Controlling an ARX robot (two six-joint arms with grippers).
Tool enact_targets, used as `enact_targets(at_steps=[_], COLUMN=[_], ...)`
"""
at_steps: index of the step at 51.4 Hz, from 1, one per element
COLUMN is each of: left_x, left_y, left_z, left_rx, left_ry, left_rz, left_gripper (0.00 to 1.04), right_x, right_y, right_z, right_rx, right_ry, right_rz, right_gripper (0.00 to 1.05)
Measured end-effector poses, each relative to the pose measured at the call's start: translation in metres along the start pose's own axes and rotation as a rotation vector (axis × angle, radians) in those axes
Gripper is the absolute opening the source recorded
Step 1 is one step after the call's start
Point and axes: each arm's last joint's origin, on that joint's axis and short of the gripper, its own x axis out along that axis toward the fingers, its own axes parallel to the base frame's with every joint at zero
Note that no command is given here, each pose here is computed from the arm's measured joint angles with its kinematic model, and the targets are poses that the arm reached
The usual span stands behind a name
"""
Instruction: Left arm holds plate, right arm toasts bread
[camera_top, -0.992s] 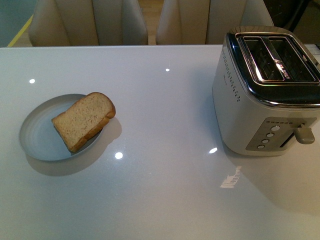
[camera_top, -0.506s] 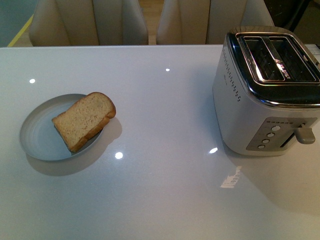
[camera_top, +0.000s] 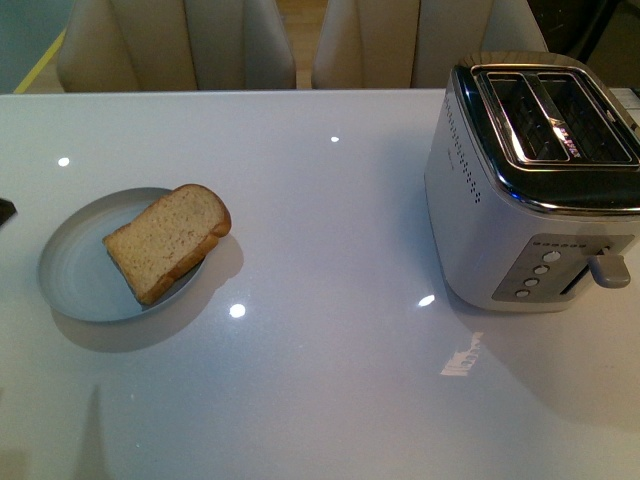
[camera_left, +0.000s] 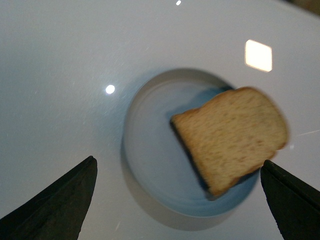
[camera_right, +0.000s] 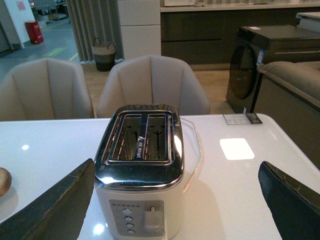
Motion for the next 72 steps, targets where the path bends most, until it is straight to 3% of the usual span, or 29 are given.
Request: enact_targets(at_steps=[17,36,49,56,65,72], left_x=[0.077,0.103,0.114,0.118,0.12,0.12], left_y=[0.026,0.025,0.023,0.023,0.024,0.027], left_z=[-0.032,-0.052,-0.049,-0.048,-0.045,-0.045], left_rx=[-0.009,0.036,0.068,0.073,-0.015,-0.079], left_ry=[0.164,0.22,0.204,0.203,0.218,0.23], left_rz=[0.084,0.12,0.129,0.14,0.129,0.131], left_gripper=[0.97,0.97,0.97,0.78,0.41,0.23], right_x=[0.0,0.0,0.0,0.0,0.0,0.0], right_y=[0.0,0.0,0.0,0.0,0.0,0.0], right_z=[0.0,0.0,0.0,0.0,0.0,0.0], right_rx=[0.0,0.0,0.0,0.0,0.0,0.0], right_ry=[0.0,0.0,0.0,0.0,0.0,0.0], right_rz=[0.0,0.0,0.0,0.0,0.0,0.0], right_gripper=[0.96,0.96,0.96,0.96,0.96,0.96])
